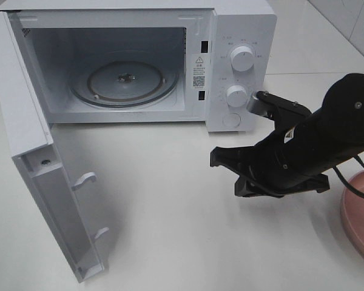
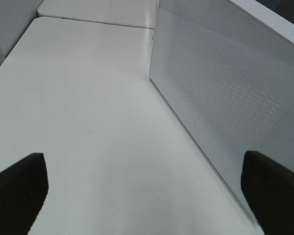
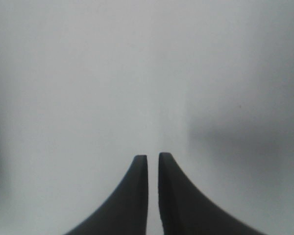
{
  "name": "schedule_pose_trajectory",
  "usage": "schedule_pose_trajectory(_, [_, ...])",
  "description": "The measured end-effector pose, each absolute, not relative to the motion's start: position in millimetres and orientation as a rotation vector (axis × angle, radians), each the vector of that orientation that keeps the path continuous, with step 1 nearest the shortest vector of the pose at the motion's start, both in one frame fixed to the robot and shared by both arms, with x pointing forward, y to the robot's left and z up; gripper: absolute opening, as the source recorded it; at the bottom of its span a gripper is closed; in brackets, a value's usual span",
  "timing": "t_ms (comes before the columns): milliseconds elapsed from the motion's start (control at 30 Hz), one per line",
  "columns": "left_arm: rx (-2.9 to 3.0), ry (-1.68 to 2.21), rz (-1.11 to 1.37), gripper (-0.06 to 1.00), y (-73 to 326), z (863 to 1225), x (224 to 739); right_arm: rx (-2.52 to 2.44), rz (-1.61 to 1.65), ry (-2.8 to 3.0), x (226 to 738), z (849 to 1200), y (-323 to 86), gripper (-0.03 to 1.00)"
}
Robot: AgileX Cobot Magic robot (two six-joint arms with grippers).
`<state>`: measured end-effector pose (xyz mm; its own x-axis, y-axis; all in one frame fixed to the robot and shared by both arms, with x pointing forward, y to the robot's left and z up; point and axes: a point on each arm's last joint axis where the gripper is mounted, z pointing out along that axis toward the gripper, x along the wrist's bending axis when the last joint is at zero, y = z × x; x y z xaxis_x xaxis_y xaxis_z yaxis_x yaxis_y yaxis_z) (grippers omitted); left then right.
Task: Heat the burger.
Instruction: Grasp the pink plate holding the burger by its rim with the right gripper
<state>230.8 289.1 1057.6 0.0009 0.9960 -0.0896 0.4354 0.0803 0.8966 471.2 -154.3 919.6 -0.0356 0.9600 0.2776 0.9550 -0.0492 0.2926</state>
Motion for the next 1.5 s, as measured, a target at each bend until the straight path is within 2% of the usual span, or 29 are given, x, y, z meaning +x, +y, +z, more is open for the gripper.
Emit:
schedule_pose_trajectory(400, [1.470,1.554,0.880,0.99,289,1058,231,1.916,0.304,2.404,450,939,-174,0.13])
schedule_pose_trajectory(467, [1.470,1.554,0.880,0.99,289,1058,231,1.930,0.178,2.398,449,947,-190,0.20])
schedule_pose_trajectory(500, [1.470,1.554,0.880,0.99,289,1058,231,1.930,0.178,2.398,449,947,-190,0.20])
schedule_pose_trajectory(567, [1.470,1.554,0.880,0.99,289,1058,231,1.934,0.094,2.378,450,951,-205,0.30])
schedule_pose_trajectory(600, [1.470,1.554,0.880,0.99,289,1058,231,1.934,0.094,2.378,450,951,-205,0.30])
schedule_pose_trajectory(633, [1.470,1.554,0.880,0.99,289,1058,231,1.916,0.064,2.369,451,953,-212,0.40])
schedule_pose_trajectory(667, [1.470,1.554,0.880,0.99,289,1058,231,1.916,0.064,2.369,451,953,-212,0.40])
schedule_pose_trajectory(700, [1.470,1.554,0.880,0.99,289,1058,231,1.905,0.057,2.360,452,955,-215,0.45])
schedule_pose_trajectory(733, [1.470,1.554,0.880,0.99,289,1058,231,1.880,0.054,2.344,453,958,-220,0.55])
schedule_pose_trajectory(767, [1.470,1.554,0.880,0.99,289,1058,231,1.880,0.054,2.344,453,958,-220,0.55])
schedule_pose_trajectory(800, [1.470,1.554,0.880,0.99,289,1058,231,1.873,0.053,2.339,454,958,-222,0.59])
schedule_pose_trajectory(833, [1.470,1.554,0.880,0.99,289,1058,231,1.848,0.052,2.334,455,960,-224,0.69])
schedule_pose_trajectory(867, [1.470,1.554,0.880,0.99,289,1058,231,1.848,0.052,2.334,455,960,-224,0.69])
schedule_pose_trajectory(933, [1.470,1.554,0.880,0.99,289,1058,231,1.833,0.053,2.329,456,961,-226,0.77])
schedule_pose_trajectory(1300, [1.470,1.554,0.880,0.99,289,1058,231,1.820,0.084,2.321,459,961,-228,0.77])
schedule_pose_trajectory(1500, [1.470,1.554,0.880,0.99,289,1058,231,1.872,0.069,2.276,464,961,-245,0.77])
